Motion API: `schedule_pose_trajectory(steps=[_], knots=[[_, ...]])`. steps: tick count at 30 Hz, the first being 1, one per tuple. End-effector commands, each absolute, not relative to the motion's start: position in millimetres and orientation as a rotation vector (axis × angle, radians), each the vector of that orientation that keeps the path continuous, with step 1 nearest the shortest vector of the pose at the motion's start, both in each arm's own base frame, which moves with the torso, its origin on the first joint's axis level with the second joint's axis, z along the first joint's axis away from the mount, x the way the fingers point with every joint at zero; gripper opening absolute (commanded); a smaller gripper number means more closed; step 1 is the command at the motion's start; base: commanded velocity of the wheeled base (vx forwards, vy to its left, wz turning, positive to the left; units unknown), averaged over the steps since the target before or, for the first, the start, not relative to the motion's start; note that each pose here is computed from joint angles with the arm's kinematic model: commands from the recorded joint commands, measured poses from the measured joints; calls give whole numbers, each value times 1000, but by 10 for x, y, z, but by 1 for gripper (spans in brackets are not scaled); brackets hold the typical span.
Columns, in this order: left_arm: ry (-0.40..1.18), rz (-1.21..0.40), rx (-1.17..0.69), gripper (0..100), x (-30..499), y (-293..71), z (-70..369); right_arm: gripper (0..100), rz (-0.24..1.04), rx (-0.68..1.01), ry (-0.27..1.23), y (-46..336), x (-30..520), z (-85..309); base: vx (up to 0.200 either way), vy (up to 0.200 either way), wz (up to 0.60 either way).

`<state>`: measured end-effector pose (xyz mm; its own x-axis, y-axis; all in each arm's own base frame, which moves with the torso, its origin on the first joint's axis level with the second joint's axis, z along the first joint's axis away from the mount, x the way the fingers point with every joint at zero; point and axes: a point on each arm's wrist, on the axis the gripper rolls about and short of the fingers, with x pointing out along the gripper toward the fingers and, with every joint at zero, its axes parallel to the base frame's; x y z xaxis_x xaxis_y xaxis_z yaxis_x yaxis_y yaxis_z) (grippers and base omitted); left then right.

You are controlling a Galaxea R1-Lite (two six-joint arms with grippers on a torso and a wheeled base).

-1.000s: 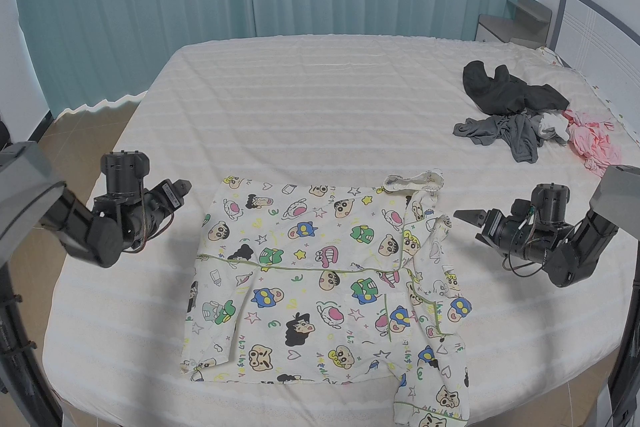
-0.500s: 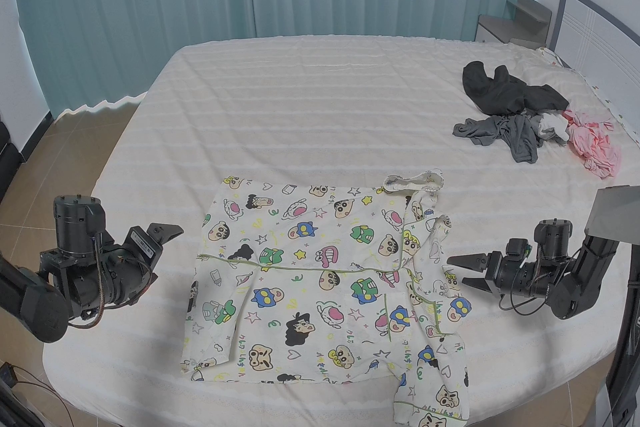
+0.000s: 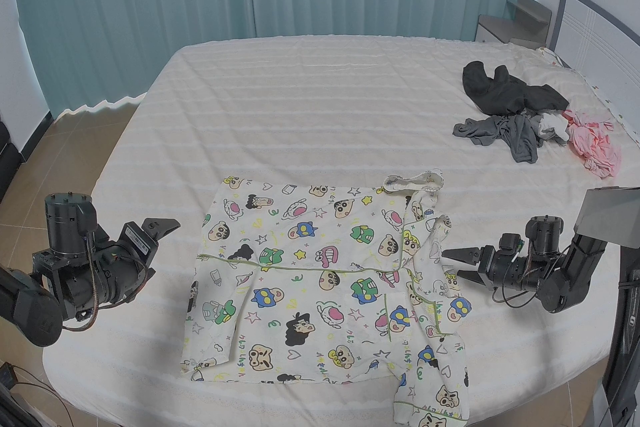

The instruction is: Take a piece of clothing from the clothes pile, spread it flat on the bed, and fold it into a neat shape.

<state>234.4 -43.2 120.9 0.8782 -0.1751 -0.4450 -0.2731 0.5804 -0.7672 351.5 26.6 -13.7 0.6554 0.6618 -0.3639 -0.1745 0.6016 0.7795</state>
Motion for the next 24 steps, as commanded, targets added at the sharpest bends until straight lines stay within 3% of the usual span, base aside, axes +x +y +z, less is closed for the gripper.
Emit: schedule_pose_trajectory(steps=[1,18,19,24], knots=[[517,62,-961,100,2344,-432,1204,100,530,785,707,258,3544,-193,0,0,0],[513,65,-960,100,2344,-431,1206,100,550,783,744,373,3622,-243,0,0,0],[515,66,-960,100,2344,-431,1204,0,552,783,743,379,3625,-241,0,0,0],[512,66,-960,100,2345,-431,1206,0,559,779,740,419,3648,-236,0,0,0]])
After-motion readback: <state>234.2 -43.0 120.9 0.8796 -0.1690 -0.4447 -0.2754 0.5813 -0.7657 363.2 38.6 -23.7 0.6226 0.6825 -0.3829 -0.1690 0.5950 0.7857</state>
